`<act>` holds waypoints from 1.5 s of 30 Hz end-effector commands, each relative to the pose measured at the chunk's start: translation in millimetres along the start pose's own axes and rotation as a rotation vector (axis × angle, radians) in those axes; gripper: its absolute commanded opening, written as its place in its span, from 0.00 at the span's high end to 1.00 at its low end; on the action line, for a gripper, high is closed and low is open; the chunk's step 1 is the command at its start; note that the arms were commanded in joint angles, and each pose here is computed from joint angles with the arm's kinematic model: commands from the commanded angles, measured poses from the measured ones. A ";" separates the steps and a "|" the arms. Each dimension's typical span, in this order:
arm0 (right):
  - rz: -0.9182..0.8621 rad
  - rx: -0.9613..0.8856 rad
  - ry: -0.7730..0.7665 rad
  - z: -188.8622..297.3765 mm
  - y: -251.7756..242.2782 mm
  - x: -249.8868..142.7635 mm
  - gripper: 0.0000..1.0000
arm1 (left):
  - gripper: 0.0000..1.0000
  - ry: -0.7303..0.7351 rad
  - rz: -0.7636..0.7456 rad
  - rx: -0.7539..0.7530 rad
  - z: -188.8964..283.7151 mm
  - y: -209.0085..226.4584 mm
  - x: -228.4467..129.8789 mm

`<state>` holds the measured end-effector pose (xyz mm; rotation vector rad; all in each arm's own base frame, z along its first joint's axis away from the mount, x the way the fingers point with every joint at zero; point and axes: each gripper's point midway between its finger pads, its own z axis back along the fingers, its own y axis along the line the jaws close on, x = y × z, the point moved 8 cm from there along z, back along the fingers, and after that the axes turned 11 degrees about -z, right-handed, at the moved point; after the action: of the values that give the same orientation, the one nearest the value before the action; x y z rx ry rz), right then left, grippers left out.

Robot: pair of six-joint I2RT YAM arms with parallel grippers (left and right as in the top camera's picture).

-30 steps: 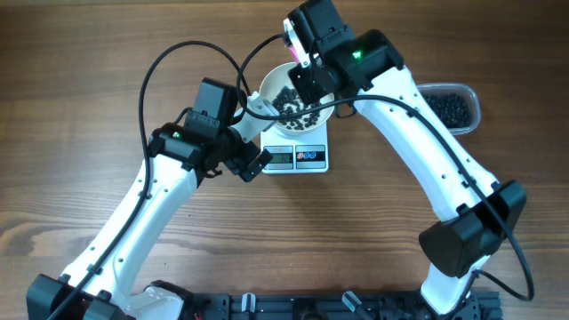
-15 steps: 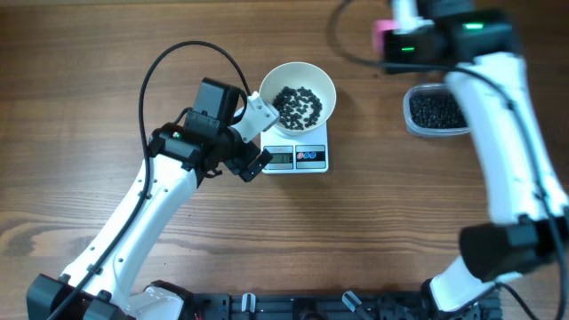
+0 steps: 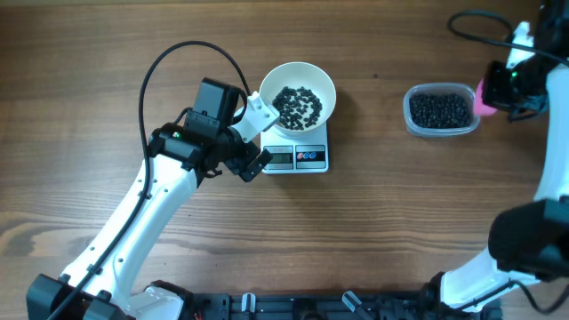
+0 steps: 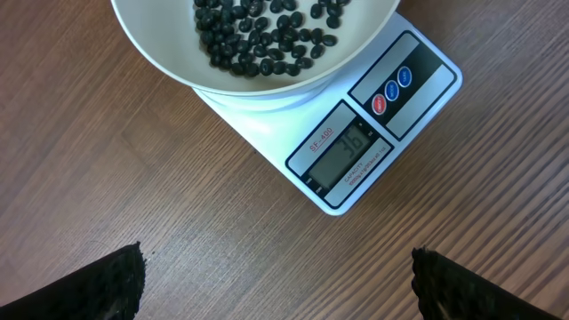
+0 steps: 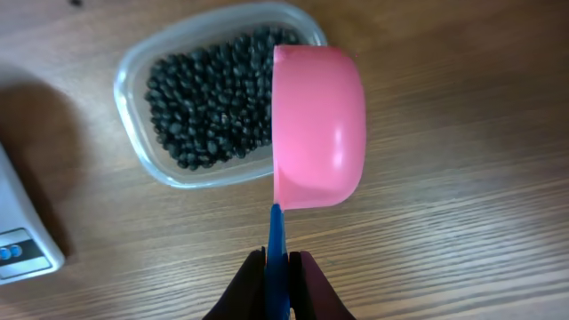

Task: Scoop item into bowl and weigh 150g on scale
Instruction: 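Return the pink scoop right to the bean tub and dip it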

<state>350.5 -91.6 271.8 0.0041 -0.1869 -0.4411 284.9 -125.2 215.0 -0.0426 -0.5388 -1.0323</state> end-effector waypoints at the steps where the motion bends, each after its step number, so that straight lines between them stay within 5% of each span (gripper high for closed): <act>1: 0.031 0.015 0.048 -26.5 5.7 6.8 0.96 | 0.00 -0.012 -0.017 -0.008 1.9 -0.8 -0.3; 13: 0.117 0.030 0.179 -83.5 36.9 9.2 0.96 | 0.00 -0.012 -0.017 -0.008 1.9 -0.8 -0.3; 23: 0.190 0.274 0.308 -101.1 69.7 -4.1 0.96 | 0.00 -0.012 -0.017 -0.008 1.9 -0.8 -0.3; 35: 0.134 0.306 0.364 -96.9 35.6 -4.6 0.96 | 0.00 -0.012 -0.017 -0.008 1.9 -0.8 -0.3; 45: -0.032 0.545 0.306 -86.7 -29.5 10.3 0.96 | 0.00 -0.012 -0.017 -0.008 1.8 -0.8 -0.4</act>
<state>366.4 -110.6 193.8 0.5020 0.0142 -0.3768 284.9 -125.2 215.0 -0.0426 -0.5388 -1.0323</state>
